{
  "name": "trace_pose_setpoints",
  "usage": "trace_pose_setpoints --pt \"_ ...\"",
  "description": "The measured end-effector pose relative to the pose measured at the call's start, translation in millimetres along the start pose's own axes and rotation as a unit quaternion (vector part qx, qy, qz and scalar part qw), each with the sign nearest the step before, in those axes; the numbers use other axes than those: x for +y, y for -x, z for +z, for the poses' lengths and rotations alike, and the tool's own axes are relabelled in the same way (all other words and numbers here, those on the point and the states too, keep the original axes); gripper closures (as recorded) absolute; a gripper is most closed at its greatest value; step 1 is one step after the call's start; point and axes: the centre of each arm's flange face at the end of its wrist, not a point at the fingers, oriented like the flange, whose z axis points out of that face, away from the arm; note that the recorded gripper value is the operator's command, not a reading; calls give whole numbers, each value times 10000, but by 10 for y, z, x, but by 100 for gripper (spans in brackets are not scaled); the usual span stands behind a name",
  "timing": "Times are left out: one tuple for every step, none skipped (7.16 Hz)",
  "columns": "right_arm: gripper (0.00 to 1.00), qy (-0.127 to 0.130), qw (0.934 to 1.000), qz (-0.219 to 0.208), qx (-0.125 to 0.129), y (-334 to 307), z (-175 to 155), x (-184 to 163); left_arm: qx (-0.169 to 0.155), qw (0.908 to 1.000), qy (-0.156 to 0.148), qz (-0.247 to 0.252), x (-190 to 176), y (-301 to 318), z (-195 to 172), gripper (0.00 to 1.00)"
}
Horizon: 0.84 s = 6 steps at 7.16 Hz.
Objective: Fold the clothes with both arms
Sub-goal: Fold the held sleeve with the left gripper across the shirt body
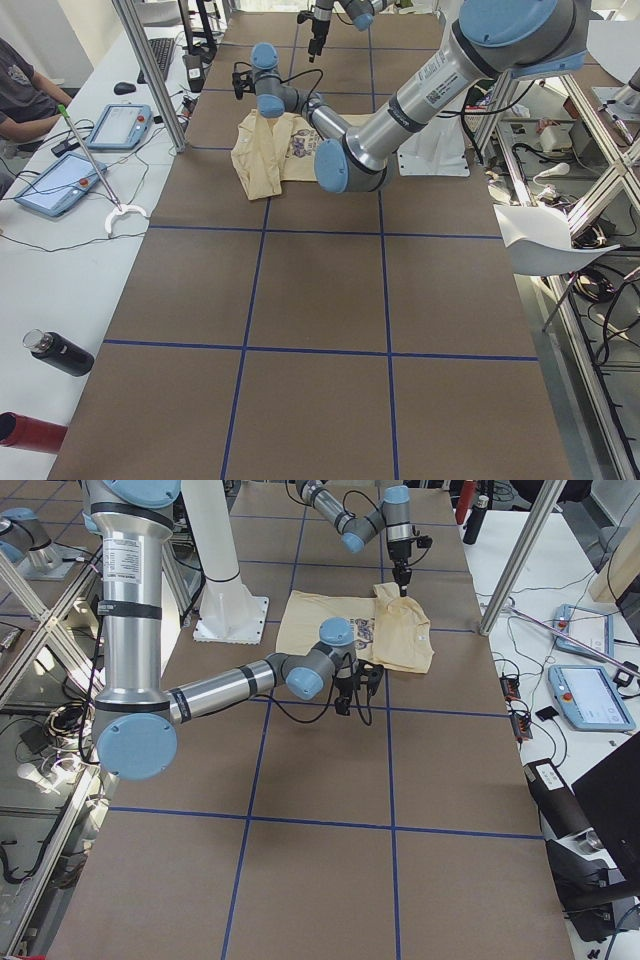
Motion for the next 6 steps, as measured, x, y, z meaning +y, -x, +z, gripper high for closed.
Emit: trace_pose_setpoints --pt "1 -36 10000 -22 -51 -133 -14 2 84 9999 -130 66 208 -368 154 100" --pt "1 -50 10000 -27 -66 -192 -18 5 145 9995 -253 131 432 -533 328 100" --pt "1 -56 10000 -24 -62 -224 -15 8 191 9990 -373 186 639 -569 528 100" --pt "1 -60 10000 -17 -56 -244 -18 12 219 9985 -450 220 790 -585 702 100" --pt "1 -62 10000 -11 -52 -258 -25 19 241 9982 -501 239 878 -627 824 94" --pt "1 -61 10000 -2 -46 -268 -26 23 269 9978 -545 250 935 -653 929 56"
